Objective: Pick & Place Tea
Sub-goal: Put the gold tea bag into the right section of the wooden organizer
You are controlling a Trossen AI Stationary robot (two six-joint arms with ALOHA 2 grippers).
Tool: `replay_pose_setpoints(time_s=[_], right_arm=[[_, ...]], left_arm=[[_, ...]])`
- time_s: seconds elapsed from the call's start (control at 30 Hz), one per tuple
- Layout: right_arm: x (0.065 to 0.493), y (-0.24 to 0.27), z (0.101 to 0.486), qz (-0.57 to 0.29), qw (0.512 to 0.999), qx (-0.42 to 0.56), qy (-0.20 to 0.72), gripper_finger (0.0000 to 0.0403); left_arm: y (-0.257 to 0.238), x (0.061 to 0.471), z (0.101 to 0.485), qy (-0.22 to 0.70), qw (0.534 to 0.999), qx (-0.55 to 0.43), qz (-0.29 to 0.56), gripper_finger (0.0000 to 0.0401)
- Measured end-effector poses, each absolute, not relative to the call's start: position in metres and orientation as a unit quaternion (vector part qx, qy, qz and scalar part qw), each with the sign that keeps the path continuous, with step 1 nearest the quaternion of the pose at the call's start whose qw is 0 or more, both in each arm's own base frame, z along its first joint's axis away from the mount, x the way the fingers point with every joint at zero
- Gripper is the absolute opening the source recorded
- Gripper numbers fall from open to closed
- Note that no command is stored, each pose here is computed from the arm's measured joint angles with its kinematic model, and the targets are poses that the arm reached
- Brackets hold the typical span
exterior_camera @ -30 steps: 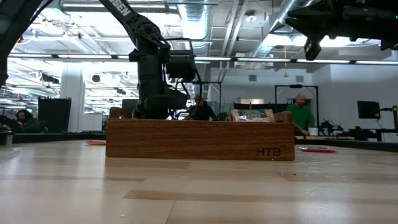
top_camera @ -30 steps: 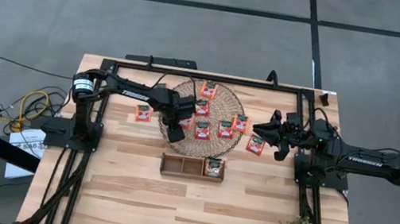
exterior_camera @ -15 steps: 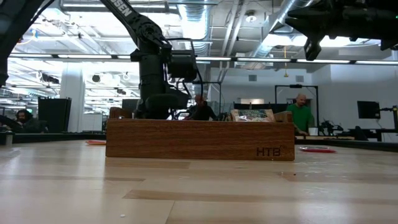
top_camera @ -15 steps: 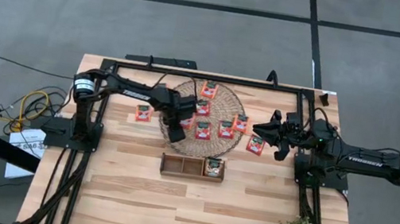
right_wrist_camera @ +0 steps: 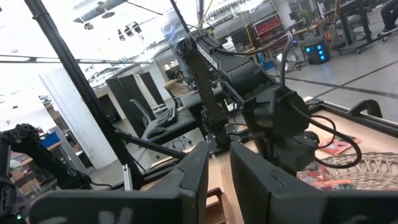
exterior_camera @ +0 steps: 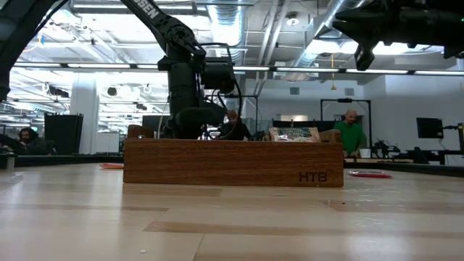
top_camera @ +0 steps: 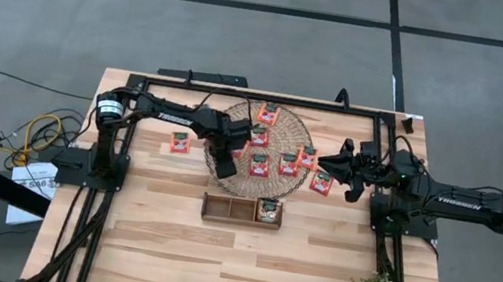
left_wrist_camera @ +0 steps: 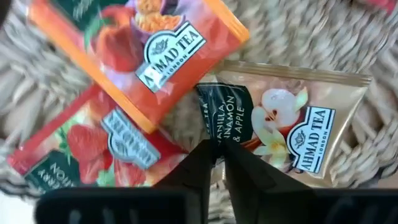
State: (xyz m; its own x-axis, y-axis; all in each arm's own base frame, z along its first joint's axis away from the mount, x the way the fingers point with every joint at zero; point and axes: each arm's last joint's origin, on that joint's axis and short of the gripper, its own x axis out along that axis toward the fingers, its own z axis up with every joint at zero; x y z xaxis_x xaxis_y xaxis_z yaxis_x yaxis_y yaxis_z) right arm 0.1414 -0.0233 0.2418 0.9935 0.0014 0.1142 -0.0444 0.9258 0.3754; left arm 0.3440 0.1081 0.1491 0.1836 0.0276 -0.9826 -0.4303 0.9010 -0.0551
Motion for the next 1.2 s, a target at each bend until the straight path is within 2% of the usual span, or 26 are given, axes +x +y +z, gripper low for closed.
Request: replay_pose_setpoints(time_s=[0.13, 0.43, 0.8, 0.9, 1.07, 1.2], right_arm=[[0.141, -0.023, 0.242, 0.012, 0.980, 0.192, -0.056, 0.0060], [0.141, -0.023, 0.242, 0.012, 0.980, 0.192, -0.056, 0.0060], [0.141, -0.023, 0.242, 0.012, 0.979, 0.197, -0.056, 0.0060], [0.141, -0.023, 0.242, 0.014, 0.971, 0.233, -0.056, 0.0060], [0.141, -0.023, 0.242, 0.014, 0.963, 0.265, -0.055, 0.0060], [0.142, -0.026, 0.241, -0.028, 0.961, 0.267, -0.065, 0.0060]], left_arm=[[0.108, 0.343, 0.149, 0.625, 0.748, -0.163, 0.152, 0.0004], [0.106, 0.341, 0.159, 0.623, 0.750, -0.175, 0.137, 0.0000], [0.097, 0.327, 0.246, 0.587, 0.781, -0.169, 0.129, 0.0000], [0.088, 0.321, 0.269, 0.575, 0.792, -0.159, 0.125, 0.0000], [0.067, 0.317, 0.301, 0.543, 0.821, -0.106, 0.141, 0.0000], [0.048, 0.323, 0.317, 0.521, 0.838, -0.036, 0.159, 0.0000]])
